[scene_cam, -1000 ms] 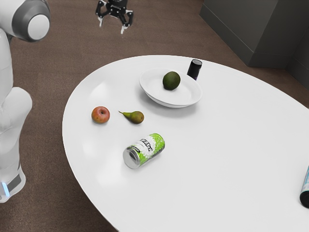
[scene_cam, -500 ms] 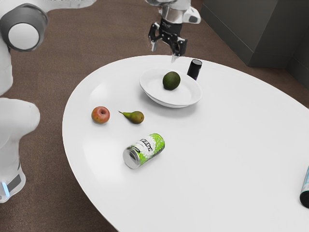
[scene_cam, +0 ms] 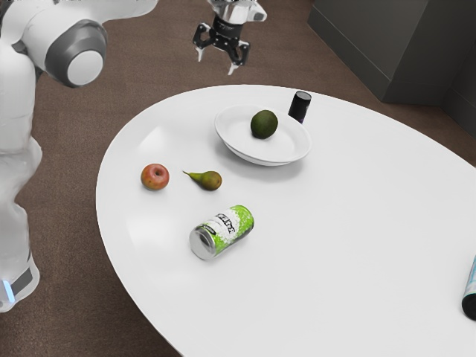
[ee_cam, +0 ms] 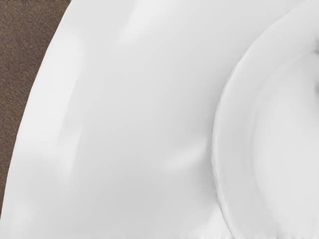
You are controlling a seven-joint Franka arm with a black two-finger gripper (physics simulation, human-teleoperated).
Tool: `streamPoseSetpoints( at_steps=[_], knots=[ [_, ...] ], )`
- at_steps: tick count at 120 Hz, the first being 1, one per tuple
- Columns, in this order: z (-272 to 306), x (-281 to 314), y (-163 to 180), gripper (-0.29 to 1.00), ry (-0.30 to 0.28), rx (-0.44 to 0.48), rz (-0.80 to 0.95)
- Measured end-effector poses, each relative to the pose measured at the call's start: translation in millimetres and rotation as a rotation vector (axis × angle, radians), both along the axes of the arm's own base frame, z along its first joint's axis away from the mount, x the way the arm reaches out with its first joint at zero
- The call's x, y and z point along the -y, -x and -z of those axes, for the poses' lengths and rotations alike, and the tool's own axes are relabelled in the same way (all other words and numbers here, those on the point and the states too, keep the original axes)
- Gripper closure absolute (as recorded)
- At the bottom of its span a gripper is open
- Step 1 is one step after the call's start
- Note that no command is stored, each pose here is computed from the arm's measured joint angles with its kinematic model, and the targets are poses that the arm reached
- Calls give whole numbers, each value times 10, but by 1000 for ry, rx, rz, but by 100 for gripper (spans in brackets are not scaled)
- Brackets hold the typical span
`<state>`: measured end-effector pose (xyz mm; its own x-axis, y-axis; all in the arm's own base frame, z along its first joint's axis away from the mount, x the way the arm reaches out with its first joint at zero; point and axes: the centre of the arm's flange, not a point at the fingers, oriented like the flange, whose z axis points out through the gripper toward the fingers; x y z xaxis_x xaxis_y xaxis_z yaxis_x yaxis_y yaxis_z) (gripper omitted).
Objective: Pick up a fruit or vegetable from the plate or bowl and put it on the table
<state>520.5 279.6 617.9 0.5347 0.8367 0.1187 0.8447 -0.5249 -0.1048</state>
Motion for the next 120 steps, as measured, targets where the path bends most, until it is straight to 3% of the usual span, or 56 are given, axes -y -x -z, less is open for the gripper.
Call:
streamPoseSetpoints(
  at_steps=[17,31,48,62,73,84,102,120],
  knots=[
    [207,-373,22,0,28,16,-51],
    [18,-365,-118,0,11,68,9],
    [90,-331,-171,0,7,51,62],
    [359,-733,-462,0,59,79,114],
    [253,-808,-541,0,39,105,163],
    [247,-770,-593,0,30,101,200],
    [241,-322,-1016,0,50,141,335],
    [505,-184,-1165,0,85,114,375]
  ],
)
